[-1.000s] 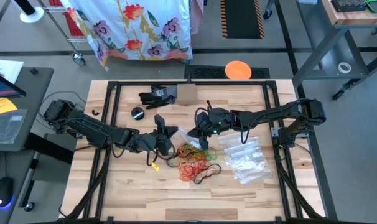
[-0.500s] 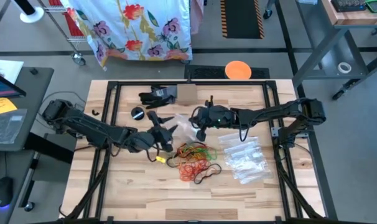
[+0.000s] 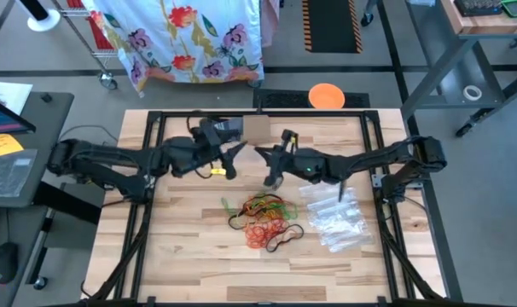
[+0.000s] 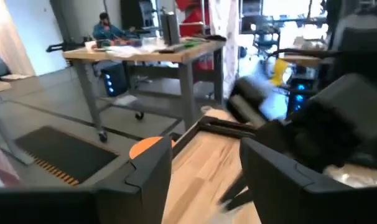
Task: Sort rubber bands
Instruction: Open the transparent zip bag
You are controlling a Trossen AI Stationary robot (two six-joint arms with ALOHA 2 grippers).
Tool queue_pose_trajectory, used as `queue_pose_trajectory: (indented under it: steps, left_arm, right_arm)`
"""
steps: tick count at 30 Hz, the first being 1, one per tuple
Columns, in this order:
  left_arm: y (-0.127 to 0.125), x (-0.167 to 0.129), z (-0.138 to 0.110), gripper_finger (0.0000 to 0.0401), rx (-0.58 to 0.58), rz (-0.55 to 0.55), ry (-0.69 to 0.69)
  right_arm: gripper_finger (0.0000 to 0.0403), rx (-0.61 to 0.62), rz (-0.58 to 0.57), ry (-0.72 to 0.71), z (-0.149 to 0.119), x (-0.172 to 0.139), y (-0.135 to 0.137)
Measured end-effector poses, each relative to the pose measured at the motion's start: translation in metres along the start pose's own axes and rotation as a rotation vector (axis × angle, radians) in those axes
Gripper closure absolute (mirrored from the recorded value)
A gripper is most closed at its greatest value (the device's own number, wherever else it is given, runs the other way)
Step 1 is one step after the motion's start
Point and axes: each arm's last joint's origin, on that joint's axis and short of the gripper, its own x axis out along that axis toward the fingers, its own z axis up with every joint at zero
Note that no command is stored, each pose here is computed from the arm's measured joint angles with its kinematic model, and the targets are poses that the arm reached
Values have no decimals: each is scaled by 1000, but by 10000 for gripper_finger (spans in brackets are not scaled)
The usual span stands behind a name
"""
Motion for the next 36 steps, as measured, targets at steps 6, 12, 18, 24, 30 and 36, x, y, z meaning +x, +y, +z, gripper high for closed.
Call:
queue_pose_trajectory:
  steps: [6, 12, 18, 24, 30, 36]
  left_arm:
    - [-15, 27, -15, 219, 189, 43, 148]
    - [-11, 34, -37, 219, 274, 128, 346]
    - [-7, 42, -54, 219, 255, 37, 466]
    - [-8, 48, -63, 219, 268, 32, 495]
    - [-8, 47, -65, 219, 288, 31, 515]
    - [-5, 44, -70, 219, 331, 79, 568]
  right_arm:
    - [403, -1, 22, 160, -20, 32, 6]
    - [403, -6, 49, 195, -26, 38, 17]
    - [403, 5, 75, 162, -20, 35, 19]
    - [403, 4, 101, 167, -23, 36, 21]
    - [403, 6, 102, 166, -23, 36, 21]
    - [403, 13, 95, 158, -22, 36, 21]
